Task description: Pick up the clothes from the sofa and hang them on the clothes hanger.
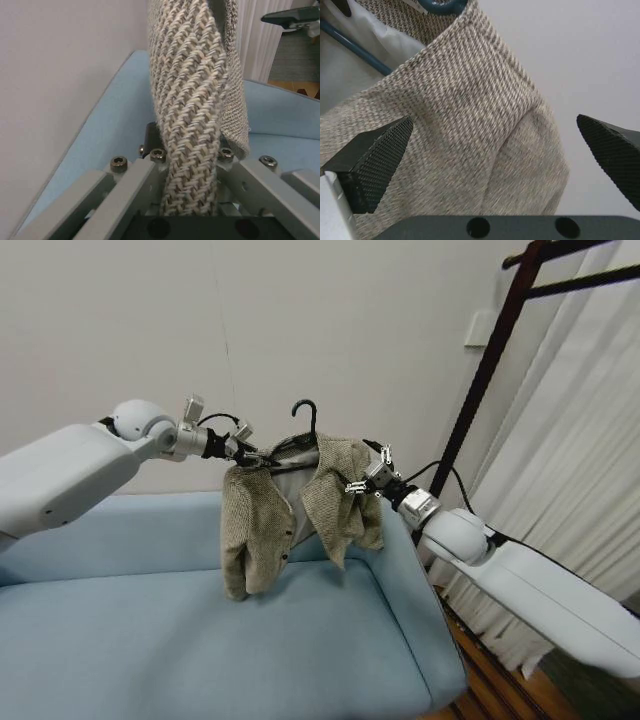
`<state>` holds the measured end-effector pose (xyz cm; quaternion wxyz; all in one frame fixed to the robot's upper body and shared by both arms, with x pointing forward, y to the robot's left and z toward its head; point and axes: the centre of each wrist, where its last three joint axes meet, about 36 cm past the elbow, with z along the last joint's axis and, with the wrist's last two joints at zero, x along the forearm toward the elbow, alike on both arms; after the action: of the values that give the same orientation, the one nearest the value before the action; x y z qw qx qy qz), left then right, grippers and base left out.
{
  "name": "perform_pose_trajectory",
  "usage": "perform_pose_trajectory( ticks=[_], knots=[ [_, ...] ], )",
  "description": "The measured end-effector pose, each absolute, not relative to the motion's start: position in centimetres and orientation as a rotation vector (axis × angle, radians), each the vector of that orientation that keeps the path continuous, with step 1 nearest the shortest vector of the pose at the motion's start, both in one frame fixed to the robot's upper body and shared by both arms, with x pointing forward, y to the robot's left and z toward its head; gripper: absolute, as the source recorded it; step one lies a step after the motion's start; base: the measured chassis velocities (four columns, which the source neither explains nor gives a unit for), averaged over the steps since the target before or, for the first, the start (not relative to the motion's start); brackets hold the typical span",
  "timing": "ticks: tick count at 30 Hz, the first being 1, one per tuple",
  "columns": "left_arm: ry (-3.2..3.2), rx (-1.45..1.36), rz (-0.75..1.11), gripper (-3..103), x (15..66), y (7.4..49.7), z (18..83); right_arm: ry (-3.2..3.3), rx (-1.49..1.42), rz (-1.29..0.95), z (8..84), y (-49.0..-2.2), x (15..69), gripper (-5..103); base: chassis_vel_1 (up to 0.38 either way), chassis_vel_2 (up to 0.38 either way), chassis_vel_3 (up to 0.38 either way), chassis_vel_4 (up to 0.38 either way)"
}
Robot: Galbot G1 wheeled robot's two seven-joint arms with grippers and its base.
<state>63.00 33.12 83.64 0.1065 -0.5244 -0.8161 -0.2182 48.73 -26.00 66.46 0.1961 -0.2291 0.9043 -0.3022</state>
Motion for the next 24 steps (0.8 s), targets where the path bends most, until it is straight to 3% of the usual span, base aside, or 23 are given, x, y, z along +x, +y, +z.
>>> perform_pose_trajectory(
  ticks=[8, 16, 24],
  knots=[
    [-2.392, -1.555, -0.676, 9, 62.3, 33.5, 83.9, 2.809, -0.845, -0.487, 70.9, -26.2, 47.5, 100, 0.0, 0.0, 0.0, 0.0],
    [-2.334, -1.599, -0.763, 9, 62.4, 34.3, 84.1, 2.76, -1.058, -0.654, 76.2, -30.9, 50.1, 100, 0.0, 0.0, 0.0, 0.0],
    [-2.199, -1.797, -0.936, 9, 64.9, 30.1, 84.8, 2.951, -1.29, -0.613, 79.7, -35.3, 47.7, 100, 0.0, 0.0, 0.0, 0.0]
  ],
)
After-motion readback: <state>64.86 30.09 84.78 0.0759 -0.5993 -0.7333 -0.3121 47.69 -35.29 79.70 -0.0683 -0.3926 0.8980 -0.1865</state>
